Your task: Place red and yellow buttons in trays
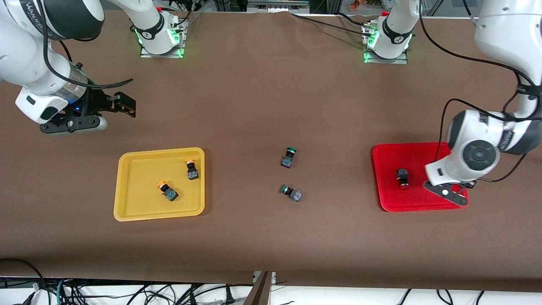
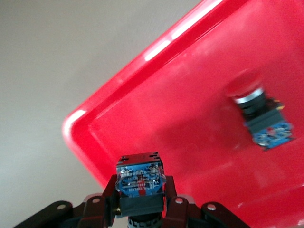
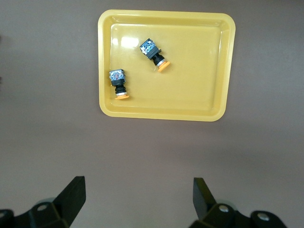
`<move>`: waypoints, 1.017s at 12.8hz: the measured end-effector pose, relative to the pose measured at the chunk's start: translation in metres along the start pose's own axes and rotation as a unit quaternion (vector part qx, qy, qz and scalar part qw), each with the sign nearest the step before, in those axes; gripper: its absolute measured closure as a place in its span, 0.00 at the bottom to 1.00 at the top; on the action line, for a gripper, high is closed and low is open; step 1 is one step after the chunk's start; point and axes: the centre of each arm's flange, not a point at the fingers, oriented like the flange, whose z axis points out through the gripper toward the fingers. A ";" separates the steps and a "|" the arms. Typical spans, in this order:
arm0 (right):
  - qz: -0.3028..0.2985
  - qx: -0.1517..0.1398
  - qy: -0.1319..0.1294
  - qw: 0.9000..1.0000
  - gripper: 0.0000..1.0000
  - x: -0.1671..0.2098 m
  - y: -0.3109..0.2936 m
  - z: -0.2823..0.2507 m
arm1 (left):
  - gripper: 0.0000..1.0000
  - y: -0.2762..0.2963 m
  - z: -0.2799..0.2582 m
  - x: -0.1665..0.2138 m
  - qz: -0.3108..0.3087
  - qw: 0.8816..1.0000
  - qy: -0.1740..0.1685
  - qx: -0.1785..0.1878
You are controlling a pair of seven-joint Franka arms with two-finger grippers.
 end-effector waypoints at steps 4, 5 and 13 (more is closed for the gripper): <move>0.000 0.000 -0.001 1.000 0.00 0.000 0.000 0.001 | 0.52 0.022 0.046 -0.010 0.002 0.999 0.030 -0.023; 0.000 0.000 -0.001 1.000 0.00 0.000 0.000 0.001 | 0.42 0.020 0.041 -0.009 0.001 0.999 0.035 -0.021; 0.000 0.000 -0.003 1.000 0.00 0.000 0.000 0.002 | 0.00 -0.002 -0.190 -0.030 -0.106 0.986 -0.008 -0.129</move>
